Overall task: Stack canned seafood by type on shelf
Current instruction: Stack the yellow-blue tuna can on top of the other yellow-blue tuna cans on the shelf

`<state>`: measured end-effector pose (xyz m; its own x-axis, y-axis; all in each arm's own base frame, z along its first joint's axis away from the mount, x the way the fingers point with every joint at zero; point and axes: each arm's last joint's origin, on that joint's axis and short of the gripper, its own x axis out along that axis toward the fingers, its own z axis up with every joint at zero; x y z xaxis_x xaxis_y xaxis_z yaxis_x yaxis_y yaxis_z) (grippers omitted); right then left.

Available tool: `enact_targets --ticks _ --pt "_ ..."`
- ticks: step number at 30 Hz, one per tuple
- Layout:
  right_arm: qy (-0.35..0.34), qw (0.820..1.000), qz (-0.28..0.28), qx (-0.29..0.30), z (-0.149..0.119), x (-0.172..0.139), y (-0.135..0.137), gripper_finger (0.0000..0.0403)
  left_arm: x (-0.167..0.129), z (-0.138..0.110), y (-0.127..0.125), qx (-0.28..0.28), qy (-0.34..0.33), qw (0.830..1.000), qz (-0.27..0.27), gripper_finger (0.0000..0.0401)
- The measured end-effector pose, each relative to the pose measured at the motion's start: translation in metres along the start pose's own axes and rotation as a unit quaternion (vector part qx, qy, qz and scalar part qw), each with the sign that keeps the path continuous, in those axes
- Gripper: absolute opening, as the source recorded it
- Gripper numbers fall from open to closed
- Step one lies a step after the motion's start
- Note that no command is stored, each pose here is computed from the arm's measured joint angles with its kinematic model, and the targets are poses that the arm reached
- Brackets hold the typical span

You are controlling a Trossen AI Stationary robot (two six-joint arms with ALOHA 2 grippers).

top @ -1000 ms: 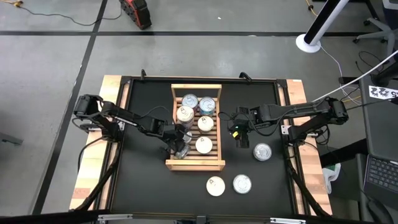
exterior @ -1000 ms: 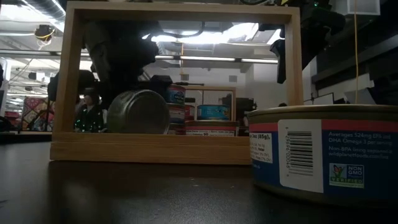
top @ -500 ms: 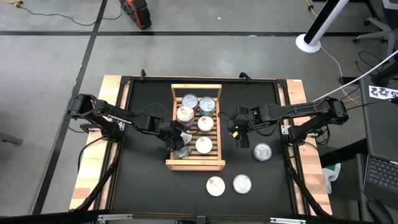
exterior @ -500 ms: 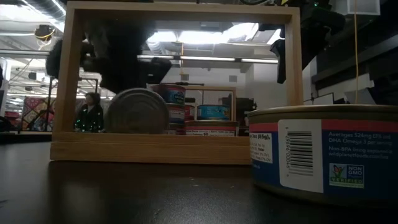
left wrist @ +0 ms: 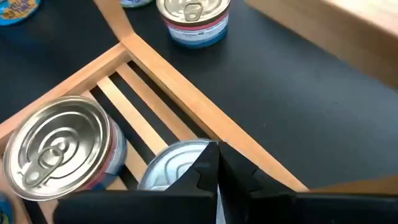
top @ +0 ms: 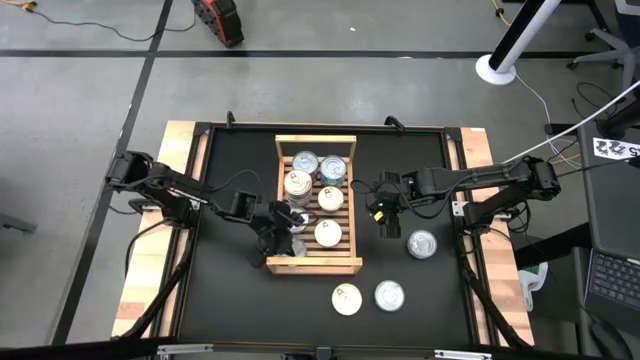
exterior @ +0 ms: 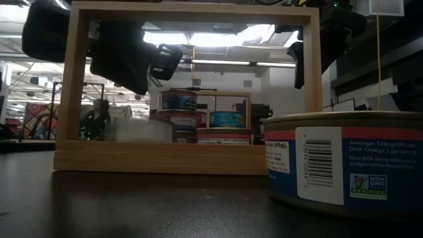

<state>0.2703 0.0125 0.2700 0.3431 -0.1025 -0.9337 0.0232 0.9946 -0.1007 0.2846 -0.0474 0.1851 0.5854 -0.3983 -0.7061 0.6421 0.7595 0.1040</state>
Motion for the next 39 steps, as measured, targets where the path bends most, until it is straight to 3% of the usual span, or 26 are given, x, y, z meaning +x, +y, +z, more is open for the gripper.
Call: enact_targets --ticks 8,19,27,35,39 --pt "0.000 1.000 0.000 0.000 0.000 0.000 0.000 0.0237 -0.001 -0.003 -0.004 -0.018 -0.004 0.999 -0.050 0.0000" --pt "0.006 1.000 0.012 0.000 -0.004 -0.005 0.000 0.0237 -0.001 -0.003 -0.002 -0.074 0.006 0.997 -0.036 0.0000" --pt "0.007 1.000 0.017 -0.021 -0.018 -0.025 0.013 0.0237 -0.027 0.004 0.003 -0.089 -0.006 0.995 0.041 0.0000" --pt "0.040 0.998 -0.053 0.004 -0.042 -0.041 0.022 0.0237 -0.068 0.010 0.011 -0.096 -0.035 0.984 0.144 0.0000" --pt "0.043 0.997 -0.058 0.029 -0.063 -0.040 0.020 0.0237 -0.078 0.011 0.013 -0.098 -0.048 0.981 0.162 0.0000"
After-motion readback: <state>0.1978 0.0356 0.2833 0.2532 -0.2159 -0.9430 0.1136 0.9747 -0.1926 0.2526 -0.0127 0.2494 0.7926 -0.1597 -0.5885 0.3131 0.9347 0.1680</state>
